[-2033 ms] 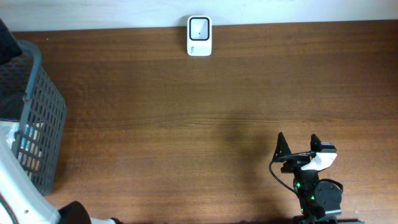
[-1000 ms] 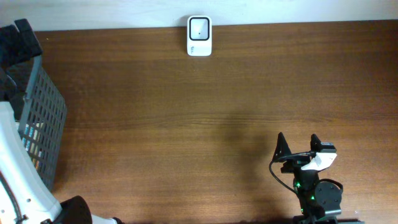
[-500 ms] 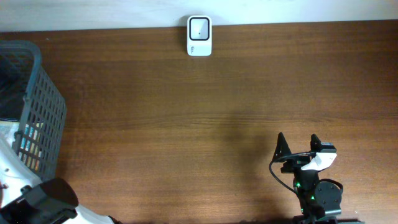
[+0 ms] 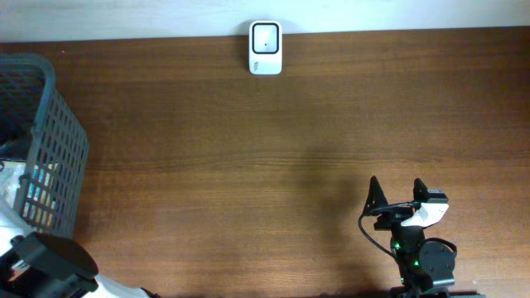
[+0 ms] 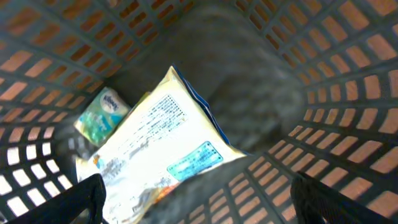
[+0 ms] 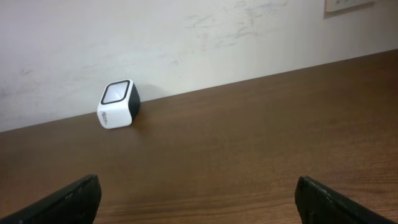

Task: Scan the item barcode
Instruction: 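Grasp the white snack bag in the basket with the left gripper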

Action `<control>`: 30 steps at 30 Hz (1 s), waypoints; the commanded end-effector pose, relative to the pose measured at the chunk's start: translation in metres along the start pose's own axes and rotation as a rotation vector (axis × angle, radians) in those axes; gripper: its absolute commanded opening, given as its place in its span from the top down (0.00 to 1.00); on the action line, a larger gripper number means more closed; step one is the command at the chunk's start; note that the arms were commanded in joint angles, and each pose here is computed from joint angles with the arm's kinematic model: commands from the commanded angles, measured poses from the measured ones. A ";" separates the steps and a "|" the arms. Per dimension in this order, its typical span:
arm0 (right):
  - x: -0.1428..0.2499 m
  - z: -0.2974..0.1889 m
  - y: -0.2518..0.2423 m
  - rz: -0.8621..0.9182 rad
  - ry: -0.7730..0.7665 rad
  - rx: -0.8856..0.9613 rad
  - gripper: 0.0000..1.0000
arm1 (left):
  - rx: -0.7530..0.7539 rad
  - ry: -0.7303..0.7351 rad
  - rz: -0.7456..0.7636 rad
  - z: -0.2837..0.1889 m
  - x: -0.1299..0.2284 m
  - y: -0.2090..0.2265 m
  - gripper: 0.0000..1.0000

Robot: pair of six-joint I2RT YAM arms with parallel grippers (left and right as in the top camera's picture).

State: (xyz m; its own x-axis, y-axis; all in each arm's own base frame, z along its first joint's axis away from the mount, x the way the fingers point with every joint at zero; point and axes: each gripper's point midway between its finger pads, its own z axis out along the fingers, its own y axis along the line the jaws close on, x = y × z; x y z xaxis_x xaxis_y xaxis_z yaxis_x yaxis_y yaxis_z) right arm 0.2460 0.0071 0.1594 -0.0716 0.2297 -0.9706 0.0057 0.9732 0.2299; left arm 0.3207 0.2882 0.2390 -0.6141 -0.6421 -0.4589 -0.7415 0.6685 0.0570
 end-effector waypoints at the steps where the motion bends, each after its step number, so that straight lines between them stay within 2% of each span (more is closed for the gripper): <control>1: 0.003 0.000 -0.001 0.008 0.004 0.004 0.01 | 0.017 0.010 0.088 0.010 0.004 -0.002 0.07; 10: 0.003 0.000 -0.001 0.008 0.004 0.004 0.01 | 0.023 0.034 0.171 0.024 0.012 -0.003 0.06; 18: 0.003 0.000 -0.001 0.008 0.004 0.004 0.01 | 0.005 0.054 0.158 0.034 0.013 0.014 0.06; 24: 0.003 0.000 -0.001 0.008 0.004 0.004 0.01 | 0.055 0.057 0.227 0.037 0.014 0.011 0.05; 30: 0.003 0.000 -0.001 0.008 0.004 0.004 0.01 | 0.051 0.133 0.268 0.059 0.026 0.011 0.05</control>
State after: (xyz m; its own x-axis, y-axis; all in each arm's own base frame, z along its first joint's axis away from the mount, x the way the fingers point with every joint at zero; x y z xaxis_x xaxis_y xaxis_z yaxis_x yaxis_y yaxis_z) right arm 0.2460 0.0071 0.1594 -0.0716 0.2297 -0.9706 0.0057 0.9732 0.2299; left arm 0.3125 0.3014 0.2025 -0.7751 -0.5000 -0.3862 -0.5788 0.8071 0.1168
